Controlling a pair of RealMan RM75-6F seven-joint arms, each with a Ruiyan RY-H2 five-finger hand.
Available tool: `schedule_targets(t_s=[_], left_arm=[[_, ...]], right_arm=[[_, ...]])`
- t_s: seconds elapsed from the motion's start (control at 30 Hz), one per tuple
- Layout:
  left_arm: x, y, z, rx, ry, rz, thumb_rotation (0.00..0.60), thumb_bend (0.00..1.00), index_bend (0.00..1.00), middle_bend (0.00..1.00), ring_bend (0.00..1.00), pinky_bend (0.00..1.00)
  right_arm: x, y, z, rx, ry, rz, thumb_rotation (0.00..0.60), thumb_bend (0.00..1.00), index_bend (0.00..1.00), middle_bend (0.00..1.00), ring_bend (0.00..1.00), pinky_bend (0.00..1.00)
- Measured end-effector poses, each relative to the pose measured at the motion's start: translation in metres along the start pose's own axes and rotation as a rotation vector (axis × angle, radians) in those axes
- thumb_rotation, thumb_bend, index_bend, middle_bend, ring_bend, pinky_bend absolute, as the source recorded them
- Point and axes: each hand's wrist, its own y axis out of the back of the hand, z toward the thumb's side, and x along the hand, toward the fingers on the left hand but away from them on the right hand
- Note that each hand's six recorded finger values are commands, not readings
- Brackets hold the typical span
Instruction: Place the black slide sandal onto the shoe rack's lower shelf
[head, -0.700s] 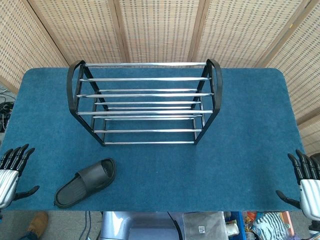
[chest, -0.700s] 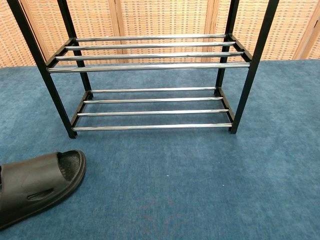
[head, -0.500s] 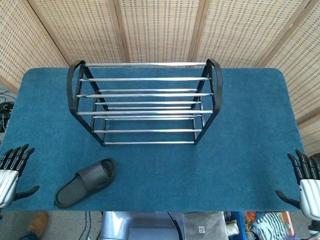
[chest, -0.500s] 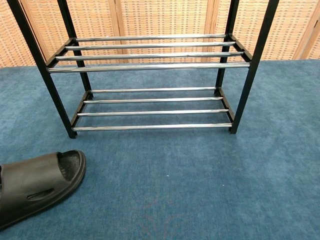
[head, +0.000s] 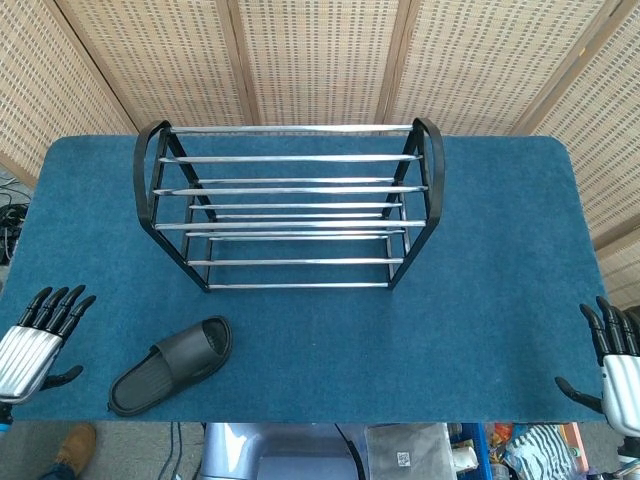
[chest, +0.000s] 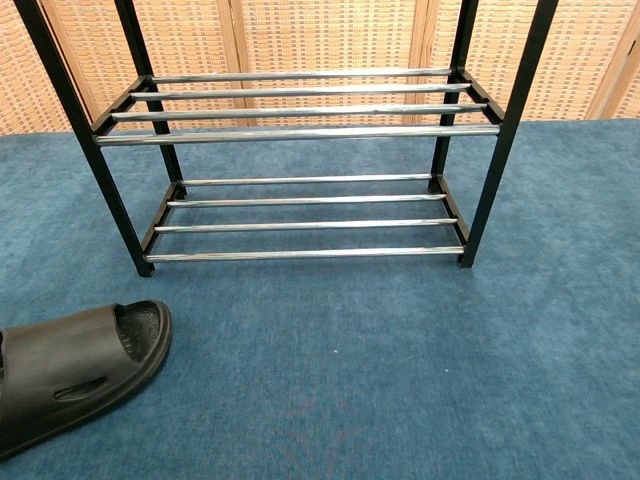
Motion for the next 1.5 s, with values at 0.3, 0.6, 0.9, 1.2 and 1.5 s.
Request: schedule_targets(t_s=[0.3, 0.6, 0.9, 1.2, 1.5], left_arm=[[0.014, -0.048, -0.028, 0.108, -0.073, -0.11, 0.6, 0.06, 0.0, 0.0, 0.0, 0.0], [0.021, -0.088, -0.013, 0.024, -0.058, -0.127, 0.6, 0.06, 0.0, 0.0, 0.0, 0.0], [0.029, -0.096, 0.019, -0.001, -0.135, -0.025, 0.6, 0.06, 0.0, 0.0, 0.0, 0.0], [0.033, -0.105, 0.061, 0.03, -0.273, -0.001, 0.6, 0.07, 0.0, 0.0, 0.0, 0.0], [0.034, -0.096, 0.095, 0.028, -0.369, 0.049, 0.6, 0.07, 0.0, 0.0, 0.0, 0.0]], right_arm=[[-0.003, -0.006, 0.0, 0.014, -0.018, 0.013, 0.6, 0.0, 0.0, 0.0, 0.0, 0.0], [-0.003, -0.007, 0.001, 0.01, -0.011, 0.018, 0.6, 0.0, 0.0, 0.0, 0.0, 0.0], [-0.002, -0.002, 0.0, -0.006, -0.009, 0.011, 0.6, 0.0, 0.0, 0.0, 0.0, 0.0], [-0.001, 0.0, -0.001, -0.016, -0.008, 0.009, 0.6, 0.0, 0.0, 0.0, 0.0, 0.0], [-0.001, 0.002, -0.002, -0.019, -0.008, 0.009, 0.6, 0.0, 0.0, 0.0, 0.0, 0.0]])
